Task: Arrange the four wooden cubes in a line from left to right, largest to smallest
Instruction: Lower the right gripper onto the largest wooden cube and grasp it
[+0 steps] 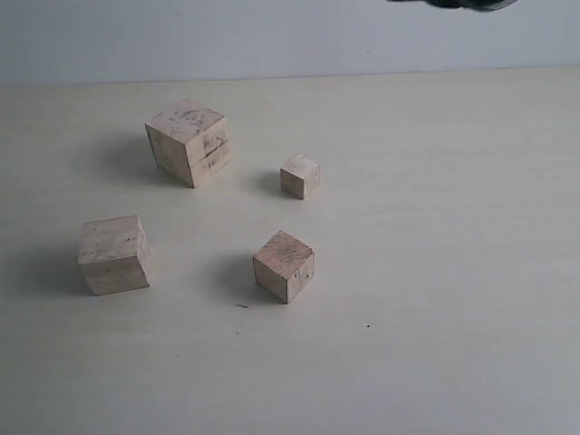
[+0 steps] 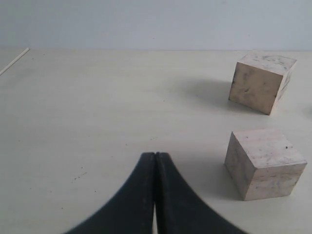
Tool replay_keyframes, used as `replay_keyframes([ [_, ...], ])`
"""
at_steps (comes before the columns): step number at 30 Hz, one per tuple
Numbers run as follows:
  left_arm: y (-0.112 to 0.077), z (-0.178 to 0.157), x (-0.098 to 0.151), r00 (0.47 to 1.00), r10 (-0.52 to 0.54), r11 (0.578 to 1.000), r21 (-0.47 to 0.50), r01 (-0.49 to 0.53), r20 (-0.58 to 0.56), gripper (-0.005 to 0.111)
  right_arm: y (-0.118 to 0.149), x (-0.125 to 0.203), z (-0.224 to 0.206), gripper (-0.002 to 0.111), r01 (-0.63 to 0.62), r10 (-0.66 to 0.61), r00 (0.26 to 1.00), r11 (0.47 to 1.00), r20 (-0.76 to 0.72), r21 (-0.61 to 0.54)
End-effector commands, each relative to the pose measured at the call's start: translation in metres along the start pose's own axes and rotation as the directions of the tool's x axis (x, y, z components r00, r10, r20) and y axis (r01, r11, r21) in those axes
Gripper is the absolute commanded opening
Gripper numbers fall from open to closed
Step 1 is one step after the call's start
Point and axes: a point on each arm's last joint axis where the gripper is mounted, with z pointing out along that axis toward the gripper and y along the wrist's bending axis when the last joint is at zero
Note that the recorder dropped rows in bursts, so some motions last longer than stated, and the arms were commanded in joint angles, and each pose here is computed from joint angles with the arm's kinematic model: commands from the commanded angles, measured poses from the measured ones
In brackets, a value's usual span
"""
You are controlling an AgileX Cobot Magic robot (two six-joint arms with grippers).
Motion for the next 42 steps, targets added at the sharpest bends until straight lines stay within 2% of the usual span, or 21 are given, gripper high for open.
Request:
replay_keyframes([
  [1,0.0,0.0,-0.001,1.0,-0.006,1.0,-0.006,0.006,0.017,0.0,0.004,0.005,0.024,0.0,0.005,-0.005,0.999,1.0,-0.032,-0.013],
  [6,0.0,0.0,-0.001,1.0,-0.006,1.0,-0.006,0.006,0.017,0.0,0.002,0.002,0.037,0.0,-0.013,0.013,1.0,1.0,0.026,-0.008],
  [10,0.0,0.0,-0.001,1.0,-0.006,1.0,-0.006,0.006,0.017,0.0,-0.003,-0.004,0.053,0.0,0.125,-0.129,0.983,0.992,0.134,0.035],
  [14,0.0,0.0,-0.001,1.0,-0.006,1.0,-0.006,0.006,0.017,0.0,-0.004,-0.007,0.084,0.01,0.244,-0.247,0.966,0.969,0.076,0.041],
  [18,0.0,0.0,-0.001,1.0,-0.006,1.0,-0.006,0.006,0.017,0.0,0.007,-0.01,0.12,0.028,0.285,-0.285,0.958,0.958,-0.011,-0.019],
  [21,0.0,0.0,-0.001,1.0,-0.006,1.0,-0.006,0.006,0.017,0.0,0.019,-0.007,0.147,0.046,0.305,-0.31,0.948,0.95,-0.071,-0.071],
  [26,0.0,0.0,-0.001,1.0,-0.006,1.0,-0.006,0.006,0.017,0.0,0.041,-0.001,0.175,0.078,0.462,-0.479,0.872,0.873,-0.099,-0.156],
  [31,0.0,0.0,-0.001,1.0,-0.006,1.0,-0.006,0.006,0.017,0.0,0.059,0.008,0.195,0.102,0.452,-0.475,0.875,0.871,-0.096,-0.194],
  [36,0.0,0.0,-0.001,1.0,-0.006,1.0,-0.006,0.006,0.017,0.0,0.071,0.018,0.218,0.105,0.465,-0.489,0.868,0.861,-0.084,-0.207],
  [42,0.0,0.0,-0.001,1.0,-0.006,1.0,-0.006,0.006,0.017,0.0,0.071,0.022,0.246,0.105,0.473,-0.494,0.866,0.859,-0.075,-0.199],
])
